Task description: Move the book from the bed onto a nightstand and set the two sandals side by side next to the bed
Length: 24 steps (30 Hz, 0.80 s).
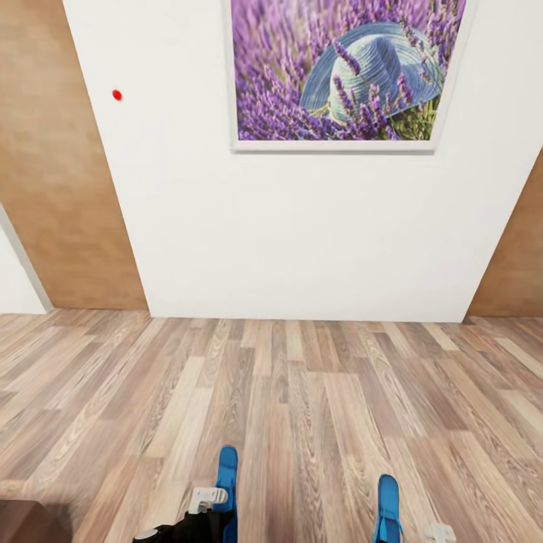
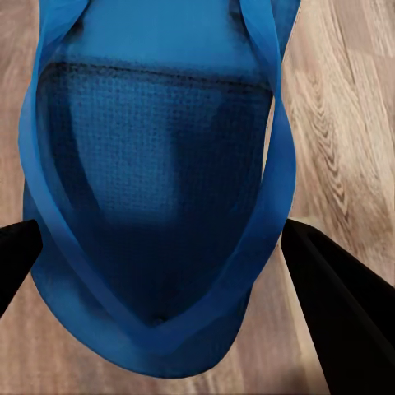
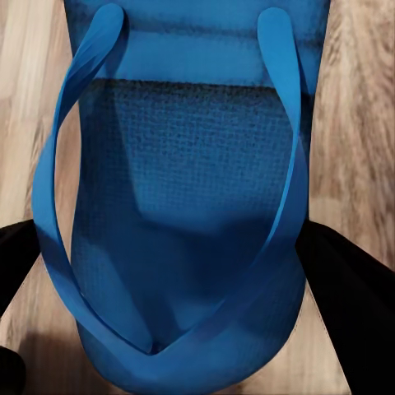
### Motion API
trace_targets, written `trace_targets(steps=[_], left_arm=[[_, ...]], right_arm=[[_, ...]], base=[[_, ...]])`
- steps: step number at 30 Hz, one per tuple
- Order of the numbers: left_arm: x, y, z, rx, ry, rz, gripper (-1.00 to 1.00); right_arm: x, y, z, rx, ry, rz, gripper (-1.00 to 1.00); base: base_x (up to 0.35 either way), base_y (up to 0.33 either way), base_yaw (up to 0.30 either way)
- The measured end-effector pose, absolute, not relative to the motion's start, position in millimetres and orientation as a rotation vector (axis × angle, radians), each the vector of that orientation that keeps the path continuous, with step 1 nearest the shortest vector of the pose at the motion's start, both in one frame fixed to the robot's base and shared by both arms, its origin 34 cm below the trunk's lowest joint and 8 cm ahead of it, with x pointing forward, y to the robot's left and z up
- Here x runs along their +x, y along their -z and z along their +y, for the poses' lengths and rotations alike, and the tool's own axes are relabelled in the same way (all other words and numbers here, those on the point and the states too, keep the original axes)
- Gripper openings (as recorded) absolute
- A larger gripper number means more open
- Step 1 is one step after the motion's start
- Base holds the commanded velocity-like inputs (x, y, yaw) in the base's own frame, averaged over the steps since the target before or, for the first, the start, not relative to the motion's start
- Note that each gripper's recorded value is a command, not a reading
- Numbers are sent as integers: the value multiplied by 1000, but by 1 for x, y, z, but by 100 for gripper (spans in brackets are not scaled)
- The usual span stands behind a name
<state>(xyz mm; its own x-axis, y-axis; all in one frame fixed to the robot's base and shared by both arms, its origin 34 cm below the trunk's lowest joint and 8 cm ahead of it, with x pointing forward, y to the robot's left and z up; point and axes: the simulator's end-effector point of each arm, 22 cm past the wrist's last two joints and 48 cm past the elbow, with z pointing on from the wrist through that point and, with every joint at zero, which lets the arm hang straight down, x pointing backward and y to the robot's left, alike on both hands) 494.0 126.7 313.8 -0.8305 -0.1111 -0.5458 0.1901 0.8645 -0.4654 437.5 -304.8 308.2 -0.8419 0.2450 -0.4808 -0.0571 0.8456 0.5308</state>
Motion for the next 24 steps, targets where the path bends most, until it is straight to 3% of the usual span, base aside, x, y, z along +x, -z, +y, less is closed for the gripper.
trace_targets(steps=[24], left_arm=[[494,-314,127,57,692,2456,-100]], right_arm=[[437,-308,-305,136,-734,2472,-100]], base=[[330,0,0]])
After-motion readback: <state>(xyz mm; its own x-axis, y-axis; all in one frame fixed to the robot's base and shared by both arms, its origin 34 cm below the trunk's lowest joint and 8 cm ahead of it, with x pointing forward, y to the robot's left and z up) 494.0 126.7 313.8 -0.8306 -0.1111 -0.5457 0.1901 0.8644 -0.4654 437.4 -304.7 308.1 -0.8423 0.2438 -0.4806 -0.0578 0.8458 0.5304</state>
